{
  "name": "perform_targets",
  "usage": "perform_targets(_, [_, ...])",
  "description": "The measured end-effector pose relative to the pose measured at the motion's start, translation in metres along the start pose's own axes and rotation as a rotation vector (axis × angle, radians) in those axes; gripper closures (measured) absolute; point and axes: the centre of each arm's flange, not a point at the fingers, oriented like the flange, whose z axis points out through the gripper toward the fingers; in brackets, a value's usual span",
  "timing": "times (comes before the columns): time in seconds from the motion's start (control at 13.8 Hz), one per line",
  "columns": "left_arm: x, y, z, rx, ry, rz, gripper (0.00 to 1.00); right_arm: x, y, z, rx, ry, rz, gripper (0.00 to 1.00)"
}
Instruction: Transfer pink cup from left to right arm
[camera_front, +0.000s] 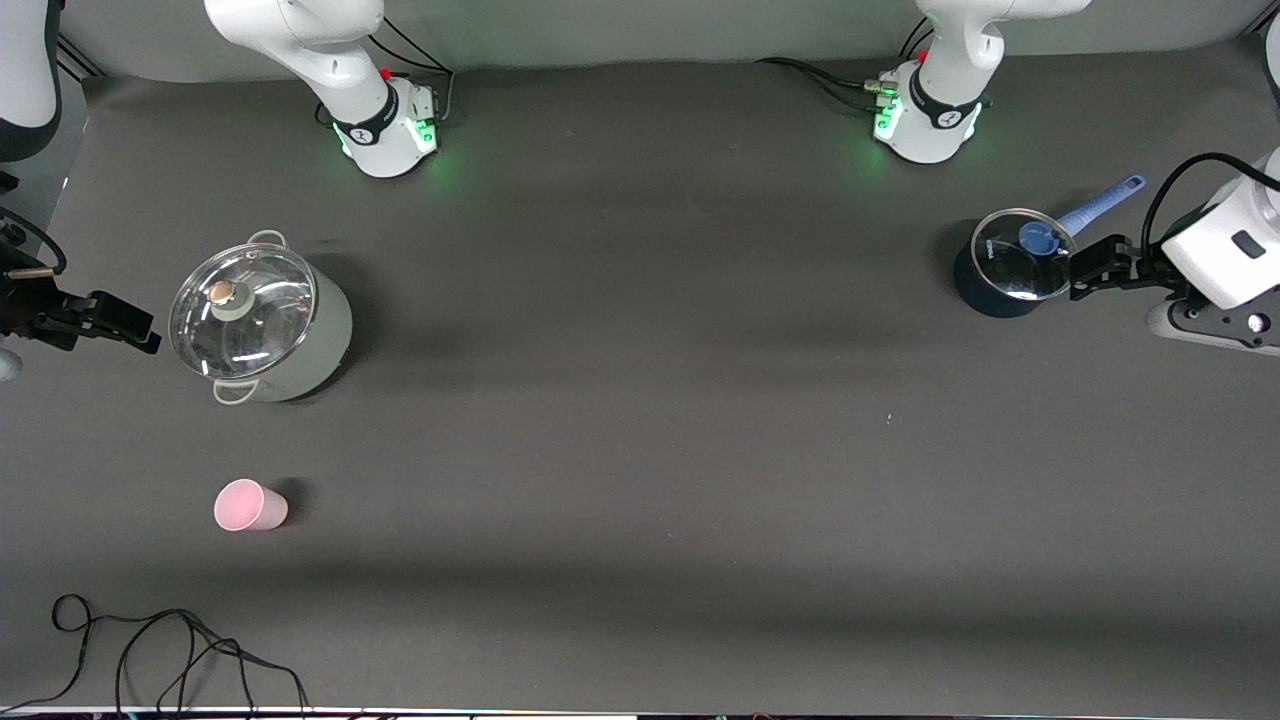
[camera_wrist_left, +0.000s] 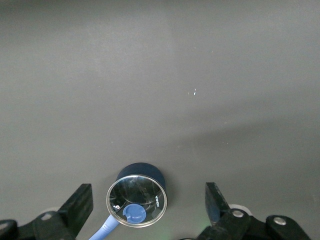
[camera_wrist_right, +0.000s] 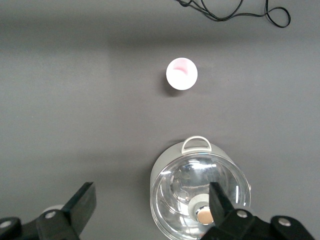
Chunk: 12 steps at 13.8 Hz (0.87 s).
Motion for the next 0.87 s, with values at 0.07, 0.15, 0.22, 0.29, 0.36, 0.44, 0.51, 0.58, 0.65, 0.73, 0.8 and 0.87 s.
perform_targets(0.07, [0.000, 0.000, 0.001, 0.000, -0.001, 0.001, 0.00, 0.000, -0.001, 0.000, 0.000, 0.000, -0.001, 0.01])
perform_targets(0.15, [0.001, 0.000, 0.001, 0.000, -0.002, 0.001, 0.00, 0.000, -0.002, 0.000, 0.000, 0.000, -0.002, 0.00])
perform_targets(0.22, [0.001, 0.000, 0.001, 0.000, -0.002, 0.000, 0.00, 0.000, -0.003, 0.000, 0.000, 0.000, -0.003, 0.00])
perform_targets(0.29, [0.001, 0.000, 0.001, 0.000, -0.002, 0.000, 0.00, 0.000, -0.003, 0.000, 0.000, 0.000, -0.003, 0.01])
perform_targets(0.36, [0.001, -0.001, 0.001, 0.000, -0.002, -0.001, 0.00, 0.000, -0.003, 0.000, 0.000, 0.000, -0.003, 0.00])
perform_targets(0.44, [0.000, -0.001, 0.001, 0.000, -0.002, -0.002, 0.00, 0.000, -0.003, 0.000, 0.000, 0.000, -0.003, 0.00])
perform_targets(0.51, [0.000, -0.002, 0.001, 0.000, -0.002, -0.003, 0.00, 0.000, -0.003, 0.000, 0.000, 0.000, -0.003, 0.00])
perform_targets(0.58, [0.000, -0.002, 0.001, 0.000, -0.002, -0.003, 0.00, 0.000, -0.003, 0.000, 0.000, -0.003, -0.003, 0.00])
perform_targets(0.65, [0.000, -0.002, 0.001, 0.000, -0.002, -0.003, 0.00, -0.002, -0.003, 0.001, 0.001, -0.015, -0.003, 0.00])
perform_targets(0.73, [0.000, -0.002, 0.001, 0.000, -0.002, -0.003, 0.00, -0.004, -0.004, 0.003, 0.009, -0.036, -0.002, 0.00])
perform_targets(0.8, [0.000, -0.002, 0.001, 0.000, -0.002, -0.003, 0.00, -0.007, -0.005, 0.005, 0.025, -0.061, 0.001, 0.00])
perform_targets(0.87, [0.000, -0.002, 0.001, 0.000, -0.002, -0.004, 0.00, -0.010, -0.006, 0.006, 0.036, -0.086, 0.002, 0.00])
